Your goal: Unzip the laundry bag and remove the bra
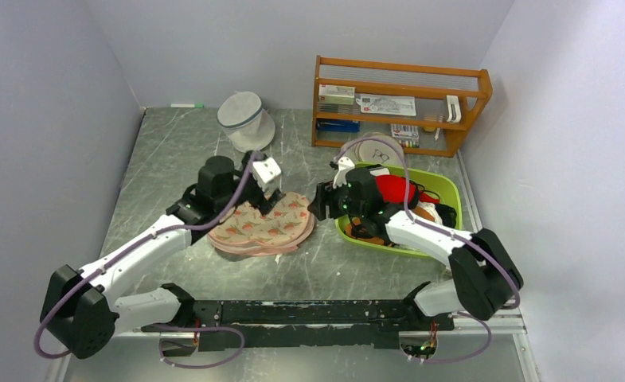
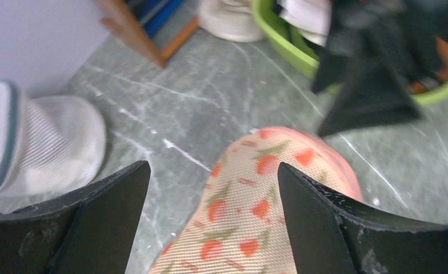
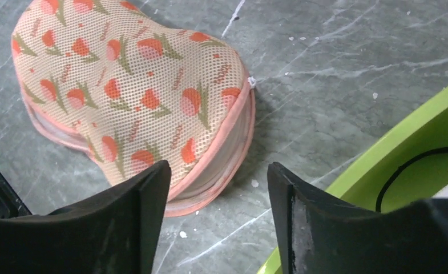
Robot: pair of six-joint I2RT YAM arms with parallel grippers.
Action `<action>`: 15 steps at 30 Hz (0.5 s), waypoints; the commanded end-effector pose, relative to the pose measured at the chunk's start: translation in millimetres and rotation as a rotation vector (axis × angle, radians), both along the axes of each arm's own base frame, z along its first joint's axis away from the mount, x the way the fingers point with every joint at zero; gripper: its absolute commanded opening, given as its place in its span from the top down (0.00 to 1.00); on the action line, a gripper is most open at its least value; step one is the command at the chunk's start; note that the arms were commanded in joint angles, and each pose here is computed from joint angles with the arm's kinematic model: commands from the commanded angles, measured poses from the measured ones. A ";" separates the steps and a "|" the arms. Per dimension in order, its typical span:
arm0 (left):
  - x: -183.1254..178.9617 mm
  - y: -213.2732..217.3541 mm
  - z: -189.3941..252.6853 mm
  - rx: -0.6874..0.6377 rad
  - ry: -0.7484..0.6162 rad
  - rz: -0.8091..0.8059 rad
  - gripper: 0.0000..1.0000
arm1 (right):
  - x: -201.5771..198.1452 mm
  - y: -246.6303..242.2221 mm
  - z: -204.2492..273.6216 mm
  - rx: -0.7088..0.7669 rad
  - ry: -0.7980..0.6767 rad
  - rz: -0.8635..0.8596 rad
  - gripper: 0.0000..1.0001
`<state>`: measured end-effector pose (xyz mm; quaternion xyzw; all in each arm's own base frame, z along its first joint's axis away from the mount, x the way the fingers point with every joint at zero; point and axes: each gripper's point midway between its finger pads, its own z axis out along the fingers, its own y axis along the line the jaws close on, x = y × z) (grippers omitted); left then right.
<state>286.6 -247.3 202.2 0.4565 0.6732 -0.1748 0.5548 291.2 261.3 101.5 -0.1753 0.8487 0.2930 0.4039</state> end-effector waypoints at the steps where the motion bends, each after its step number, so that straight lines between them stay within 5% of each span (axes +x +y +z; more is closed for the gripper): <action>1: 37.3 15.2 54.9 -0.216 -0.004 0.111 0.06 | -16.5 1.7 5.6 -0.073 -0.056 0.054 0.33; 10: 122.7 112.6 122.4 -0.537 -0.078 0.733 0.01 | -50.0 55.5 11.6 -0.347 -0.221 0.216 0.20; 15: 163.3 159.3 147.2 -0.597 -0.124 0.887 0.01 | -55.6 75.4 14.2 -0.526 -0.299 0.261 0.20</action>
